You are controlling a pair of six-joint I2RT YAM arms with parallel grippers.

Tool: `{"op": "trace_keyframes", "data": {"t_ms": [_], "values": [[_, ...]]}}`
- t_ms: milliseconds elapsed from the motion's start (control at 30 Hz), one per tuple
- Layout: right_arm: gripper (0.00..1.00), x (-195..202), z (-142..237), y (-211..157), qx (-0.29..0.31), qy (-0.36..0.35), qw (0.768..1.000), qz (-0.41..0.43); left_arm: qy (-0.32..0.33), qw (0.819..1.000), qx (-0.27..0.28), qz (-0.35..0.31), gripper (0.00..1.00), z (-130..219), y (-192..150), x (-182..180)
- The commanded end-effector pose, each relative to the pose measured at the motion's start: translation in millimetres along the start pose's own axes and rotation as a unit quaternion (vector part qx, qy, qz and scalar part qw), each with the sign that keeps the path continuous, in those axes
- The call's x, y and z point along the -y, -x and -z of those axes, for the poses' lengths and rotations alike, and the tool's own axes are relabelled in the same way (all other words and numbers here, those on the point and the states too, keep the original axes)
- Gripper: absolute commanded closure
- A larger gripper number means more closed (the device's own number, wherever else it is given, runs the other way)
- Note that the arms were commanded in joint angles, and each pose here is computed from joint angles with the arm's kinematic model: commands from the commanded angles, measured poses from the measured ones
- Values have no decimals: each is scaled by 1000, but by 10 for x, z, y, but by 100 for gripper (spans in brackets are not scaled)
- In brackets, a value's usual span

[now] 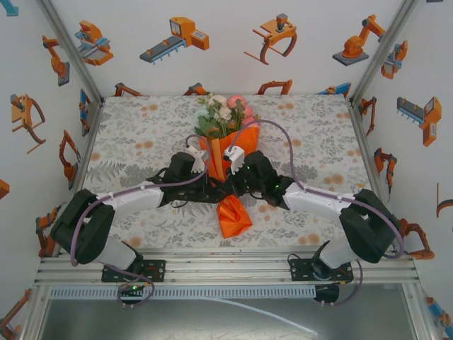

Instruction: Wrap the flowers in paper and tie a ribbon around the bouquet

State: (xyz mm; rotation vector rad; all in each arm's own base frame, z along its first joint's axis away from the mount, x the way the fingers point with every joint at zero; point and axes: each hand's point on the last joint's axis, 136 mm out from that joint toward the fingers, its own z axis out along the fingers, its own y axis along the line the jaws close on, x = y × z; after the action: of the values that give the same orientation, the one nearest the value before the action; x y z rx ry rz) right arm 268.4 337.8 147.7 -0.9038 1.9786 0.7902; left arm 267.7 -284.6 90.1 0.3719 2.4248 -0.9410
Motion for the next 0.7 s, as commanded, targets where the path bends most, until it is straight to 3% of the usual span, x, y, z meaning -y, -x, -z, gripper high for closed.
{"op": "trace_keyframes", "data": {"t_ms": [0, 100, 233, 433, 500, 667], "values": [[82, -48, 91, 133, 12, 12, 1000, -2, 1, 1000, -5, -11, 100, 7, 28, 9], [69, -90, 124, 55, -17, 20, 1000, -8, -2, 1000, -4, -9, 100, 4, 31, 18], [66, -45, 84, 4, -32, 11, 999, -8, -7, 1000, -2, -7, 100, -15, 45, 35], [86, 9, -20, 53, -20, 4, 1000, -16, -11, 1000, -1, -7, 100, 3, 59, 60], [88, -4, -47, 67, -19, 10, 1000, -15, -20, 1000, -3, -8, 100, 7, 62, 97], [100, -34, -59, 141, -10, 18, 1000, -17, -43, 999, -3, -1, 90, -2, 70, 173]]}}
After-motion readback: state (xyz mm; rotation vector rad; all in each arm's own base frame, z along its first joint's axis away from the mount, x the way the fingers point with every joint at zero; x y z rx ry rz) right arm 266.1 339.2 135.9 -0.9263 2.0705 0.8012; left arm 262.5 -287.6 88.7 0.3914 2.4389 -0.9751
